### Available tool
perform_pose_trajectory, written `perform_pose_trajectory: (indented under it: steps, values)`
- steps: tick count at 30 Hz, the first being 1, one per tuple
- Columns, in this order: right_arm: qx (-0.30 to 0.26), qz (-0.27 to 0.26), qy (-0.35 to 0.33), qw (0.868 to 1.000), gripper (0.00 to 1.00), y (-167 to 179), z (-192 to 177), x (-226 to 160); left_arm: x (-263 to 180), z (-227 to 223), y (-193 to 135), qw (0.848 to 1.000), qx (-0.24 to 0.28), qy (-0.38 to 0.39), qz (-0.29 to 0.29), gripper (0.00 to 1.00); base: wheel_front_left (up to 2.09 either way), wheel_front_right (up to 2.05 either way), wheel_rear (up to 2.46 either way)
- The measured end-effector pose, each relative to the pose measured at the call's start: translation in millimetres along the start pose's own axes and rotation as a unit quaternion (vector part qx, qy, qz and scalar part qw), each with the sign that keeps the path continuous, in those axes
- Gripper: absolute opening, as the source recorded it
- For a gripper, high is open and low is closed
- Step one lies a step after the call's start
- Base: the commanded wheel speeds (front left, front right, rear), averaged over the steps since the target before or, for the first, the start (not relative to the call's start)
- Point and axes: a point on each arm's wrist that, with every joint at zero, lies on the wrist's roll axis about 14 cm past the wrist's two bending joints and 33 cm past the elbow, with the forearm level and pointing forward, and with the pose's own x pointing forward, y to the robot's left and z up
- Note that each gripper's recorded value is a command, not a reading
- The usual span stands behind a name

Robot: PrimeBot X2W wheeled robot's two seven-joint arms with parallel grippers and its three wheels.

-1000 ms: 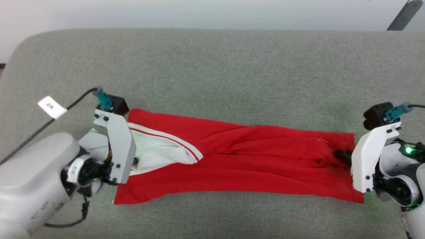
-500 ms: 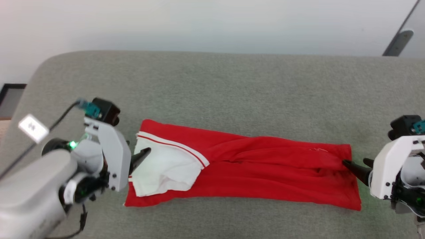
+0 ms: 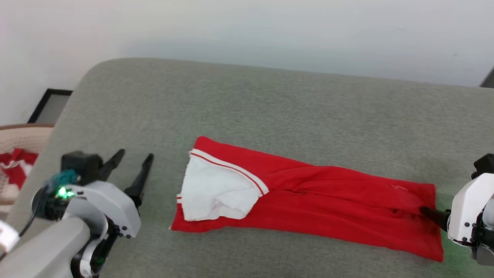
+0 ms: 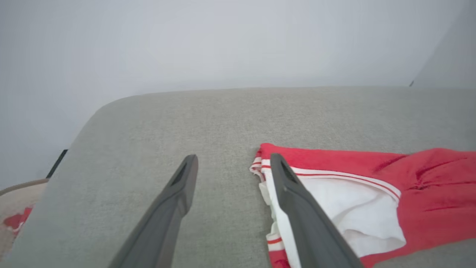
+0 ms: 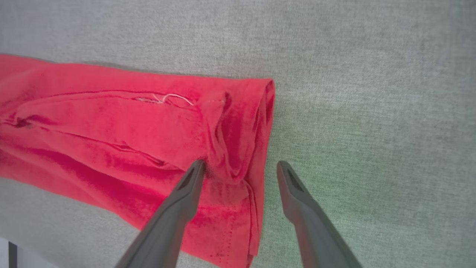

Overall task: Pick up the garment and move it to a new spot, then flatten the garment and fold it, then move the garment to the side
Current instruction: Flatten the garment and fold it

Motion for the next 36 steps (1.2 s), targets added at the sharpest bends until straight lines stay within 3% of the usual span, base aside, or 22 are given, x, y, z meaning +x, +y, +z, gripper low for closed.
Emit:
perform_pose_trajectory:
  steps: [9,13,14,15,16,27,36]
  values:
    - [0.008,-0.001,0.044,0.999,1.0,4.1,-6.9,28.4,-28.2,10.7,45.3,0.989,-0.035,-0.075,0.121,1.0,0.0,0.0,0.0]
    - [0.011,0.008,0.061,0.998,1.0,11.7,-8.7,40.2,-48.7,-5.5,57.8,0.983,-0.046,-0.082,0.16,1.0,0.0,0.0,0.0]
    - [0.011,0.009,0.067,0.998,0.87,12.8,-9.6,42.6,-52.8,-7.7,60.6,0.981,-0.047,-0.085,0.166,1.0,0.0,0.0,0.0]
    - [0.009,0.009,0.072,0.997,0.49,13.9,-10.7,44.4,-56.0,-11.1,61.3,0.981,-0.049,-0.085,0.169,1.0,0.0,0.0,0.0]
    - [0.007,0.009,0.077,0.997,0.0,14.6,-11.3,46.0,-59.4,-13.0,63.5,0.98,-0.046,-0.087,0.173,1.0,0.0,0.0,0.0]
    - [0.026,0.019,0.071,0.997,0.0,16.1,-7.8,53.2,-70.1,-19.7,70.4,0.973,-0.051,-0.115,0.194,1.0,0.0,0.0,0.0]
    - [0.04,-0.023,0.043,0.998,0.0,-23.3,1.4,39.0,-57.0,-23.6,54.9,0.978,-0.046,-0.119,0.162,1.0,0.0,0.0,0.0]
